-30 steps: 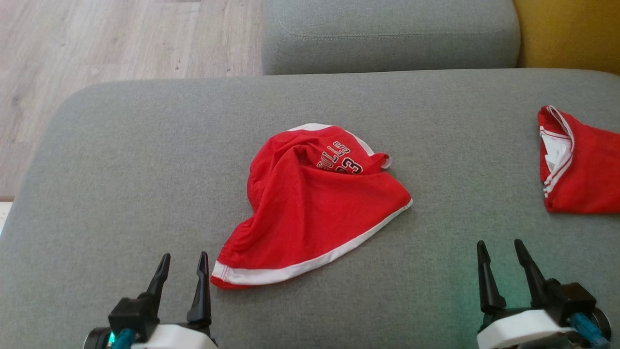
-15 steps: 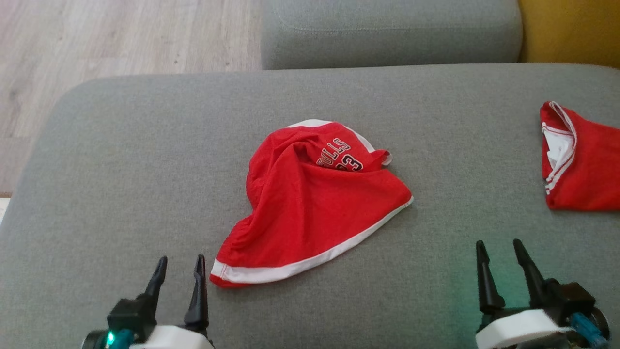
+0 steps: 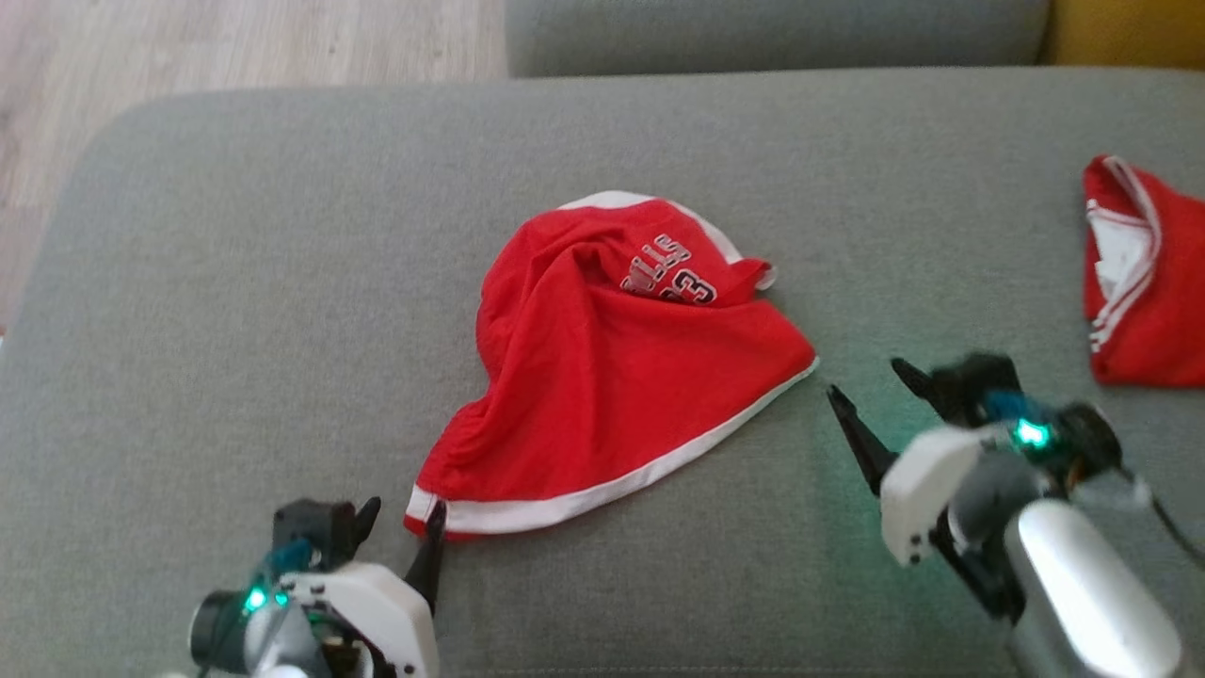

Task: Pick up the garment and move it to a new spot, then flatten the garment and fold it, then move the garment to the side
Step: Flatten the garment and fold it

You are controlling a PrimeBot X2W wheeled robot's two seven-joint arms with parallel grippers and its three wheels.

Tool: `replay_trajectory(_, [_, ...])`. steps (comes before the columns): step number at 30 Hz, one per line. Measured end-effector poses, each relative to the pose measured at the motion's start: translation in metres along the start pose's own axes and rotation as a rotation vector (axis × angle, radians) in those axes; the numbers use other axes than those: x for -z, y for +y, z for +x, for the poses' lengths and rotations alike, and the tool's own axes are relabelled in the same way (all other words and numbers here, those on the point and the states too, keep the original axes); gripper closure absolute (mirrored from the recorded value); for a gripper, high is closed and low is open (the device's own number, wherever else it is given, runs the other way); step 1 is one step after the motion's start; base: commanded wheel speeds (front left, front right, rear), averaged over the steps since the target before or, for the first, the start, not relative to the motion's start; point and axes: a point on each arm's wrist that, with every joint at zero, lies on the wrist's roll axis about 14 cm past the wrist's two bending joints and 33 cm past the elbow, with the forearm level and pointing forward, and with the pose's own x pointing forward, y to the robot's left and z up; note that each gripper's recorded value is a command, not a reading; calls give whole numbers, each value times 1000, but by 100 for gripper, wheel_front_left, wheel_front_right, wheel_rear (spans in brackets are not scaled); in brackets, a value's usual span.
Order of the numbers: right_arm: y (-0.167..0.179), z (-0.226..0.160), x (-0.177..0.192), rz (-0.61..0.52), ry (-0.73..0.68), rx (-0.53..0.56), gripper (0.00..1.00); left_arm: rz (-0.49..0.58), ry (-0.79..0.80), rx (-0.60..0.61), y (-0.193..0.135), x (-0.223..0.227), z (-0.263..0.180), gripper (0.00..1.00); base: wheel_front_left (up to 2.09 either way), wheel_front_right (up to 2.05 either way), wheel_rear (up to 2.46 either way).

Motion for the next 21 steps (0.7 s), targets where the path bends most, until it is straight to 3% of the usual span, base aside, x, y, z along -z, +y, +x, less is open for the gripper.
replay_trajectory(7, [15, 27, 12, -115, 198, -142, 0, -6, 125, -2, 12, 6, 3, 0, 0, 0, 0])
replay_trajectory(15, [5, 56, 12, -228, 265, -186, 0, -24, 183, 39, 13, 3, 7, 0, 0, 0, 0])
replay_trajectory(21, [10, 56, 34, -251, 354, -237, 0, -29, 211, 75, 8, 7, 10, 0, 0, 0, 0])
